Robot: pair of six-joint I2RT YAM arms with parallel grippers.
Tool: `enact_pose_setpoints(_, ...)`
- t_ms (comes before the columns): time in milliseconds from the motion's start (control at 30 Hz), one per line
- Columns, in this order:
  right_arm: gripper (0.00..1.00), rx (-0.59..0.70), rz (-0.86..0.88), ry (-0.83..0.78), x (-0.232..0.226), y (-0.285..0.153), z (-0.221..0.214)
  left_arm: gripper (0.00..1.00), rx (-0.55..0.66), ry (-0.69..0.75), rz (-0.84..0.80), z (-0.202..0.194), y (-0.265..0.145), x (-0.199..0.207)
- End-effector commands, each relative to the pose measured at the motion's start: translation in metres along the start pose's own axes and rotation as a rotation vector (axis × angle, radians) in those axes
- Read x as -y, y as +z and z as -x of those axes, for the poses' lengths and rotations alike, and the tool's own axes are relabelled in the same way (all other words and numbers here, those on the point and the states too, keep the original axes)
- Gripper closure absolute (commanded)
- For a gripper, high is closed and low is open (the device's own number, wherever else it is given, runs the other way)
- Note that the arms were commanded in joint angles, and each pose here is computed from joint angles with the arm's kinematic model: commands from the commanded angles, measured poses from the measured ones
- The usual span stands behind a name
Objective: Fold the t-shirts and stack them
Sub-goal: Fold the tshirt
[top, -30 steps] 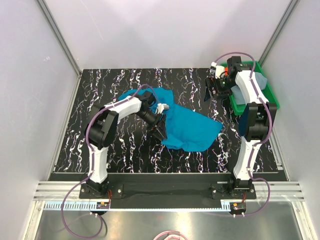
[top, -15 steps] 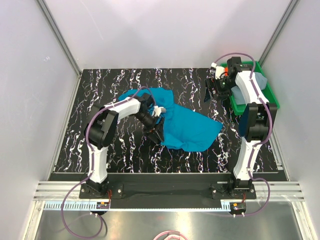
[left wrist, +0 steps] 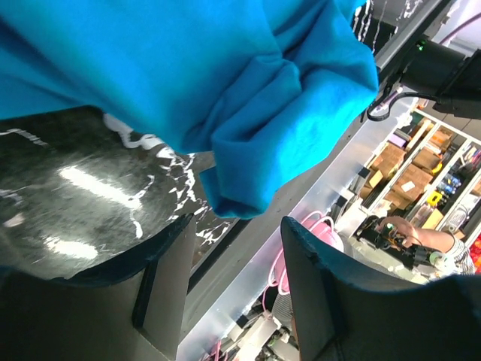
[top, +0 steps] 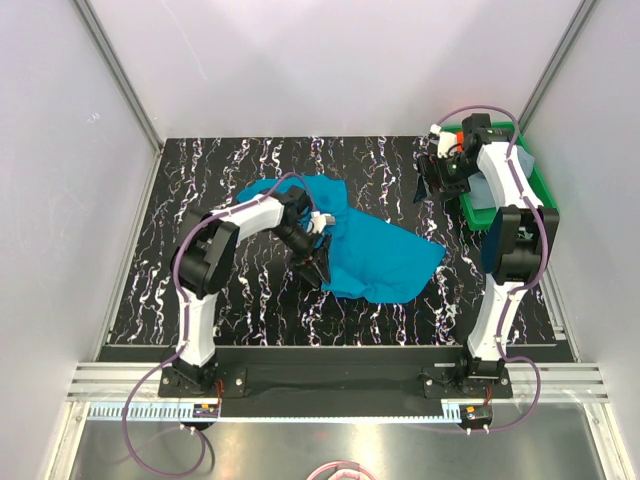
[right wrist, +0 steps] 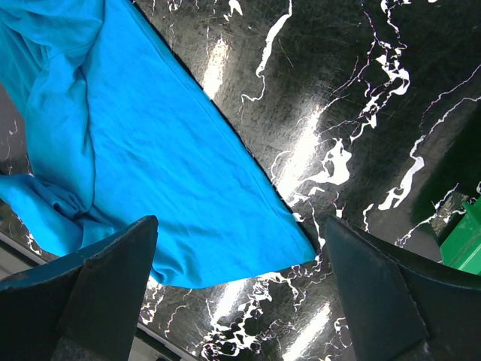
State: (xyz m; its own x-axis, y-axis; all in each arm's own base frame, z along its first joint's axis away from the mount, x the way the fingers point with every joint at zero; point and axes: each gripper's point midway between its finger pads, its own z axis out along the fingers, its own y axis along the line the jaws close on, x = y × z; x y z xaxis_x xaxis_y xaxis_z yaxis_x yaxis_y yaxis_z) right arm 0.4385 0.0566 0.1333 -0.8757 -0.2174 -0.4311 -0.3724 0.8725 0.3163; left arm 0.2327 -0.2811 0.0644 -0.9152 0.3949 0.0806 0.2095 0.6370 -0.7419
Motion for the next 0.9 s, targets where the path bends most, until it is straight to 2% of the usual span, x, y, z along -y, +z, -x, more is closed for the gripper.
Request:
enact_pose_setpoints(0, 0.00, 0.064, -0.006, -0.024, -0.007, -0.016, 0.015, 0.46, 0.003, 0.032, -0.052, 0.005, 0.001, 0.018)
enact_pose_setpoints(100, 0.00, 0.064, -0.009, -0.026, -0.007, -0.017, 0.015, 0.49, -0.005, 0.047, -0.063, 0.006, 0.004, 0.023)
enact_pose_setpoints(233, 0.00, 0.062, -0.012, -0.031, -0.008, -0.018, 0.013, 0.58, -0.008, 0.049, -0.067, 0.002, 0.003, 0.026)
enact_pose_setpoints(300, 0.00, 0.063, -0.012, -0.027, -0.007, -0.018, 0.012, 0.69, -0.014, 0.050, -0.064, -0.003, 0.002, 0.026)
enact_pose_setpoints(367, 0.00, 0.064, -0.011, -0.025, -0.008, -0.018, 0.012, 0.74, -0.015, 0.050, -0.066, -0.007, 0.001, 0.027)
enact_pose_setpoints(467, 0.00, 0.070, -0.007, -0.026, -0.009, -0.017, 0.014, 0.93, -0.011, 0.053, -0.068, -0.010, -0.001, 0.028)
enact_pose_setpoints(600, 0.00, 0.073, -0.008, -0.026, -0.009, -0.018, 0.015, 1.00, -0.008, 0.064, -0.061, -0.012, -0.004, 0.030)
enact_pose_setpoints(767, 0.00, 0.077, -0.011, -0.029, -0.010, -0.021, 0.015, 1.00, 0.019, 0.090, -0.035, -0.012, -0.023, 0.028)
enact_pose_setpoints(867, 0.00, 0.081, -0.011, -0.032, -0.010, -0.023, 0.015, 1.00, 0.055, 0.082, 0.107, -0.008, -0.051, 0.002)
